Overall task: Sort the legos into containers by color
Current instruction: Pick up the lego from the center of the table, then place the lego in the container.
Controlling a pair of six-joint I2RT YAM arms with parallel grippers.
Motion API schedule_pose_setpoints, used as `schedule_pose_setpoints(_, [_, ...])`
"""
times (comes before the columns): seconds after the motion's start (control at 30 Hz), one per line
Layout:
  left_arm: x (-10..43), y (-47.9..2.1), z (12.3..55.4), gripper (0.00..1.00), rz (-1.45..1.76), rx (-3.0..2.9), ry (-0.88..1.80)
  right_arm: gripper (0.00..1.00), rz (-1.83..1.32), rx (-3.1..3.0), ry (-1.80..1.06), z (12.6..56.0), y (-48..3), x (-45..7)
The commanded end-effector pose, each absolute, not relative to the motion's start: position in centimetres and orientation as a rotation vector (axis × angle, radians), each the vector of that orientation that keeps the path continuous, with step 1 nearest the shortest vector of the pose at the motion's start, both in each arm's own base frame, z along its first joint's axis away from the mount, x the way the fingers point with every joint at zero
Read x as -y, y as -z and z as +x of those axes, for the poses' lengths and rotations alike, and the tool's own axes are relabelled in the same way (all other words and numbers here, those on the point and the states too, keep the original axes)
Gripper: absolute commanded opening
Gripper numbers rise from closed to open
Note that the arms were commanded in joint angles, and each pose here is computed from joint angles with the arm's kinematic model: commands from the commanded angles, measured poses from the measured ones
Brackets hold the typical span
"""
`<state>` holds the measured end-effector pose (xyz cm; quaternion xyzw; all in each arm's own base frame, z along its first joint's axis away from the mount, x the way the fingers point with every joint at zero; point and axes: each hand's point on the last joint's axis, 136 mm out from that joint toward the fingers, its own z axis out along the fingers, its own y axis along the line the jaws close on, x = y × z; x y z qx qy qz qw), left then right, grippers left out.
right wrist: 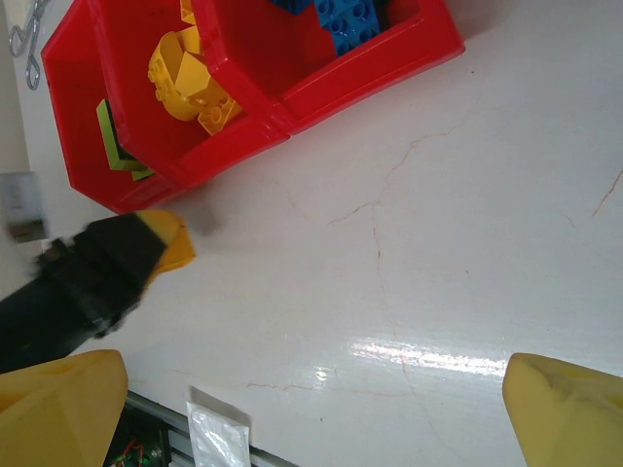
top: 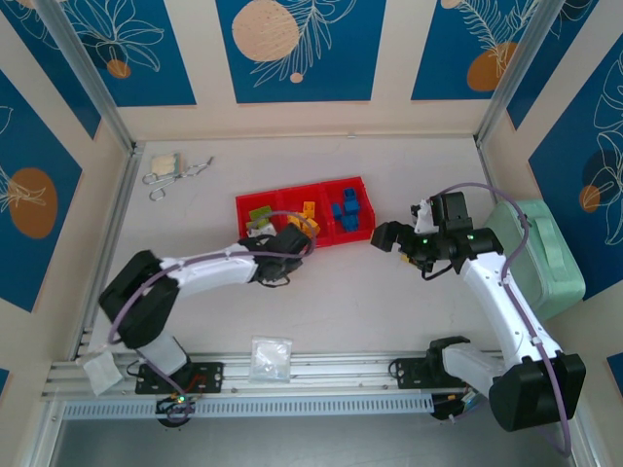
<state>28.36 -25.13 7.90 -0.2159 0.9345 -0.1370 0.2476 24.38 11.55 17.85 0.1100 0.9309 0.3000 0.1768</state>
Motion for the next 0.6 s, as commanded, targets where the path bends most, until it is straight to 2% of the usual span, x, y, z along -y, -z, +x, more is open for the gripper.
schedule_pose_setpoints(0.0, [25.9,-15.9,30.8,0.19,-0.392,-2.376,0.435,0.99,0.290,-2.595,-0.883,24.4,-19.8,-11.7])
schedule_pose_setpoints(0.07, [26.0,-18.5,32.4,0.20,-0.322,-2.333,0.429,0.99,0.293,-2.580,-0.886,24.6,-20.3,-11.7])
schedule_pose_setpoints(0.17, [26.5,-19.4,35.3,0.23,-0.272,-2.355,0.445,0.99,0.295,-2.569,-0.889,24.8,-20.7,-11.8])
schedule_pose_setpoints(0.33, [28.6,-17.9,39.5,0.26,-0.222,-2.437,0.457,1.00,0.289,-2.576,-0.879,24.4,-20.9,-11.7])
schedule_pose_setpoints(0.57, [31.6,-15.0,42.8,0.30,-0.195,-2.513,0.445,0.99,0.288,-2.575,-0.842,21.7,-20.7,-10.3])
